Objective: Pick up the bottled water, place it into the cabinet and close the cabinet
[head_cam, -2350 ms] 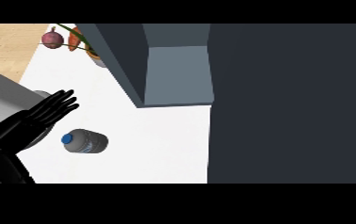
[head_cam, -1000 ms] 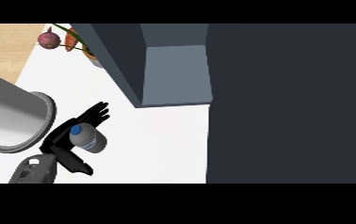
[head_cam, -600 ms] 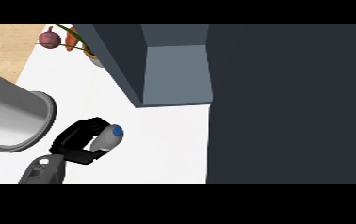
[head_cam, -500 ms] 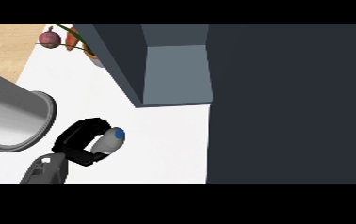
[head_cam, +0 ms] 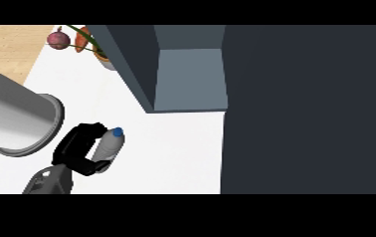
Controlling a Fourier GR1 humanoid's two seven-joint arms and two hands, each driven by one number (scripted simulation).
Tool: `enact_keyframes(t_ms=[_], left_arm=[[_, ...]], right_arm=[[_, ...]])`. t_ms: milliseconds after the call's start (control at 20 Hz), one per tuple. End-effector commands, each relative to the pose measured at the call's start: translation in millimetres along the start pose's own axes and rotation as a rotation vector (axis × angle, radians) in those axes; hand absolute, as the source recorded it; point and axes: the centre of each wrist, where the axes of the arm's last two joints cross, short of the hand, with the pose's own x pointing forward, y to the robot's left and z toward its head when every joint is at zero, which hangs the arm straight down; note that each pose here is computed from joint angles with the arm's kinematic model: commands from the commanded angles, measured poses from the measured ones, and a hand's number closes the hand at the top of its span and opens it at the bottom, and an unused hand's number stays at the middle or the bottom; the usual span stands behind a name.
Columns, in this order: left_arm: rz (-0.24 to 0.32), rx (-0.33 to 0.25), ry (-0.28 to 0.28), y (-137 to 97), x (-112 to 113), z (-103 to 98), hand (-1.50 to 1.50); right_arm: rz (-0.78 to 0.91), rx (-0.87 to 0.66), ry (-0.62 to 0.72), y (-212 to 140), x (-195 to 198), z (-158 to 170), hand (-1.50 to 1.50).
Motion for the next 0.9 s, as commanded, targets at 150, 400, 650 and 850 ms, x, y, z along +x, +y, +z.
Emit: enact_keyframes(t_ms=[150, 400, 650, 850], left_arm=[[-0.009, 0.398, -0.323, -1.6, -16.6, 19.9, 1.50], [-0.066, 0.365, -0.333, -22.0, -15.4, 7.7, 1.50], [-0.089, 0.261, -0.345, -53.0, 12.2, -33.9, 1.50], [-0.075, 0.223, -0.326, -87.3, 8.4, -41.1, 1.50]], right_arm=[[0.005, -0.002, -0.040, 21.5, 34.7, 1.3, -1.50], [0.017, 0.018, -0.031, 23.9, 44.2, 1.6, -1.50], [-0.010, -0.019, -0.041, 19.6, 45.8, 2.5, -1.50], [0.002, -0.013, -0.027, 19.2, 47.0, 0.7, -1.50]])
